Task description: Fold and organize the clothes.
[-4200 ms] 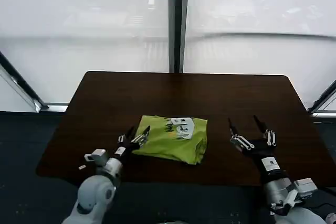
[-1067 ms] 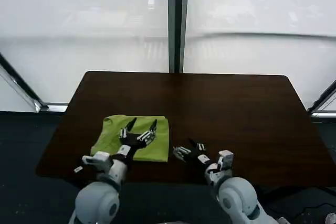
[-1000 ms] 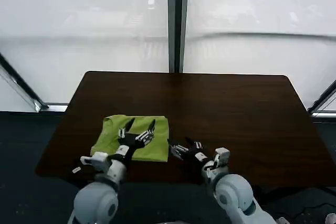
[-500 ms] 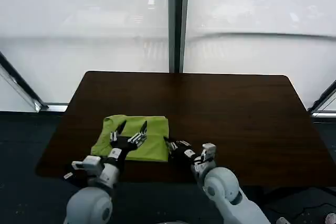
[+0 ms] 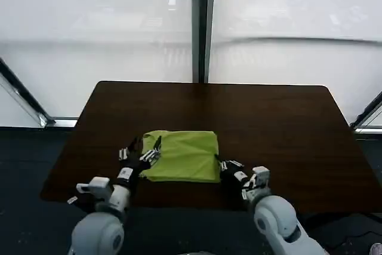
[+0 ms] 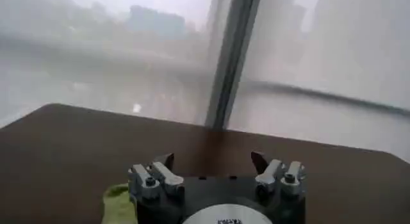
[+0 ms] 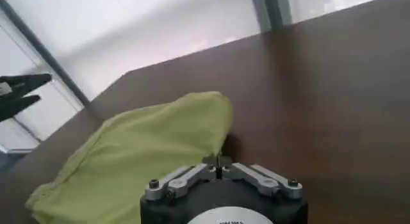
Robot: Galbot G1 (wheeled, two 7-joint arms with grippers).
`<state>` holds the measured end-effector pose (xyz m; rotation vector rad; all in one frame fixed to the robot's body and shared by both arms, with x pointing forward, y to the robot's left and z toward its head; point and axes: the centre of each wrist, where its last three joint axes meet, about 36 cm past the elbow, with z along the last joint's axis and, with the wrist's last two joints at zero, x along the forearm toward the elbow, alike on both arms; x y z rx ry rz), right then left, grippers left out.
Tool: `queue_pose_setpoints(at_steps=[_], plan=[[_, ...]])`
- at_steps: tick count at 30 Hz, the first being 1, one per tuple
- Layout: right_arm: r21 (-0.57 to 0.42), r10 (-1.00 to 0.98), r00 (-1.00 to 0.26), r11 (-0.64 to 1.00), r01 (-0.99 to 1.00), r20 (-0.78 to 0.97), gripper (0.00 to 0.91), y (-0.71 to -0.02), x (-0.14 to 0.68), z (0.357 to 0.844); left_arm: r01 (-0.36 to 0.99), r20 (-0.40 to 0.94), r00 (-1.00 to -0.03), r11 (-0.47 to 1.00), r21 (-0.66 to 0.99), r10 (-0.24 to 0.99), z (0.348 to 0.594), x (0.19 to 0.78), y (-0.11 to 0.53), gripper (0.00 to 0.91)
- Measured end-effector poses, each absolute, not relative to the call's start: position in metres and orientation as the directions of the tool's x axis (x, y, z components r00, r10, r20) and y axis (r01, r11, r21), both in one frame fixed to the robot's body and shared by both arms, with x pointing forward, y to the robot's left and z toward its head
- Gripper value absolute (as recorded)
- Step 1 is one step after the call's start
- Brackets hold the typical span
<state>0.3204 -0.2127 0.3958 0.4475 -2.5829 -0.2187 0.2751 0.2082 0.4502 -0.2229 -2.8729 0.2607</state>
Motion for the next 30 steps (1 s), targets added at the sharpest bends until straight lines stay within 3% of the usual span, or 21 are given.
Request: queue_pose_setpoints(at_steps=[9, 10, 21, 30], plan=[[0.027, -0.223, -0.893, 0.973, -0.231, 0.392, 0.029, -0.244, 0.301, 0.388, 0.123, 0.231, -0.959, 0.974, -0.189, 0.166, 0.447, 0.276, 0.212, 0.878], [0.010, -0.215, -0.897, 0.973, -0.229, 0.386, 0.878, -0.246, 0.300, 0.386, 0.122, 0.231, -0.959, 0.974, -0.189, 0.165, 0.447, 0.276, 0.212, 0.878], [-0.050, -0.198, -0.921, 0.973, -0.227, 0.334, 0.878, -0.271, 0.276, 0.398, 0.117, 0.184, -0.972, 0.979, -0.166, 0.147, 0.445, 0.268, 0.216, 0.878], [-0.130, -0.063, -0.997, 0.989, -0.068, 0.048, 0.878, -0.278, 0.204, 0.434, 0.107, 0.147, -0.983, 0.994, -0.034, 0.111, 0.446, 0.230, 0.240, 0.878]])
